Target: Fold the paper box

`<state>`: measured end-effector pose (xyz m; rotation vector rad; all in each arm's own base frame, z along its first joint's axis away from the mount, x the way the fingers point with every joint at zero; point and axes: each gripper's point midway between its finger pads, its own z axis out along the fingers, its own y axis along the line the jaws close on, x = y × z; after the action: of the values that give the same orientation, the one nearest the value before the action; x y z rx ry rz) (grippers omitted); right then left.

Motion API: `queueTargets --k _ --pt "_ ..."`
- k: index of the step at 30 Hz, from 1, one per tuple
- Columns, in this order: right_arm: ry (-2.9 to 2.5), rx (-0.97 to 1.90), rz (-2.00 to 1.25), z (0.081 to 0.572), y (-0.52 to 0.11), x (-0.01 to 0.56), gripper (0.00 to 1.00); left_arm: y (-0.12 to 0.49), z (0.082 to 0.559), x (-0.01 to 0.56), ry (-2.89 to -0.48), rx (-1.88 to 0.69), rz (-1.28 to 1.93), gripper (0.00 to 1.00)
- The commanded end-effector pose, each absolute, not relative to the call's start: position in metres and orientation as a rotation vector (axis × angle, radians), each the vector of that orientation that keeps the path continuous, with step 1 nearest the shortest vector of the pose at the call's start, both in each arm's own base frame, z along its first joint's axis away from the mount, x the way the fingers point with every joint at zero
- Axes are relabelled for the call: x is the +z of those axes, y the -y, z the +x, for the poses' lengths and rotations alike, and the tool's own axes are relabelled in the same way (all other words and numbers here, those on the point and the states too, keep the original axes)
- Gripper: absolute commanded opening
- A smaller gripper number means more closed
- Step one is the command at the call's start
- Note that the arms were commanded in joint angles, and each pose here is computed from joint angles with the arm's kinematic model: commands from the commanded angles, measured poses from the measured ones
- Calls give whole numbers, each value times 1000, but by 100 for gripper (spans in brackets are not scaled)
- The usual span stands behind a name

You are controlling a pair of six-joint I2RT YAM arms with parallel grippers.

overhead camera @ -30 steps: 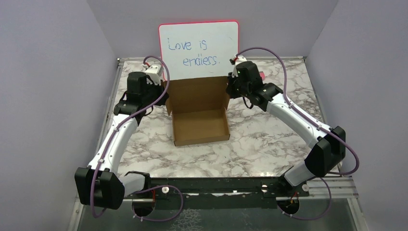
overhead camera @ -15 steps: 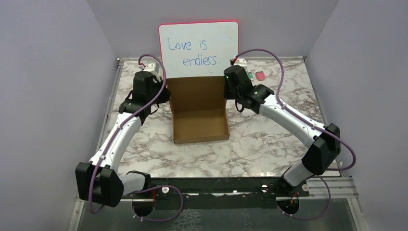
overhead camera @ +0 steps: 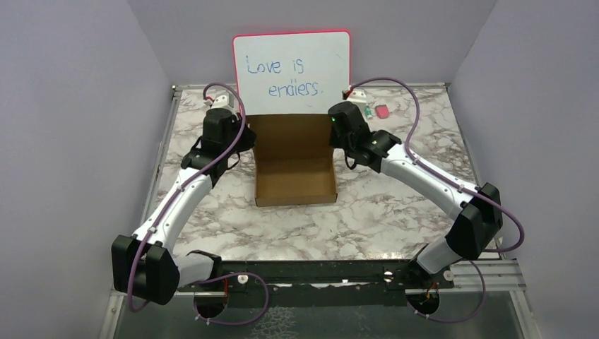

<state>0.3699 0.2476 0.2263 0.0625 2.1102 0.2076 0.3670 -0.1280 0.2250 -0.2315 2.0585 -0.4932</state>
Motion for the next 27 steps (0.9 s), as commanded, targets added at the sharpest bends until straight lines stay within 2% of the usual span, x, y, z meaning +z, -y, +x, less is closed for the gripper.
queueTargets --k 1,17,27 --pt "-2050 310 140 369 -258 244 7 140 362 230 -2017 -588 -291 18" --pt "-2063 387 136 348 -261 227 8 139 343 213 -1993 -607 -336 20" --pt "-2019 457 94 332 -255 221 11 131 316 190 -1989 -625 -358 26"
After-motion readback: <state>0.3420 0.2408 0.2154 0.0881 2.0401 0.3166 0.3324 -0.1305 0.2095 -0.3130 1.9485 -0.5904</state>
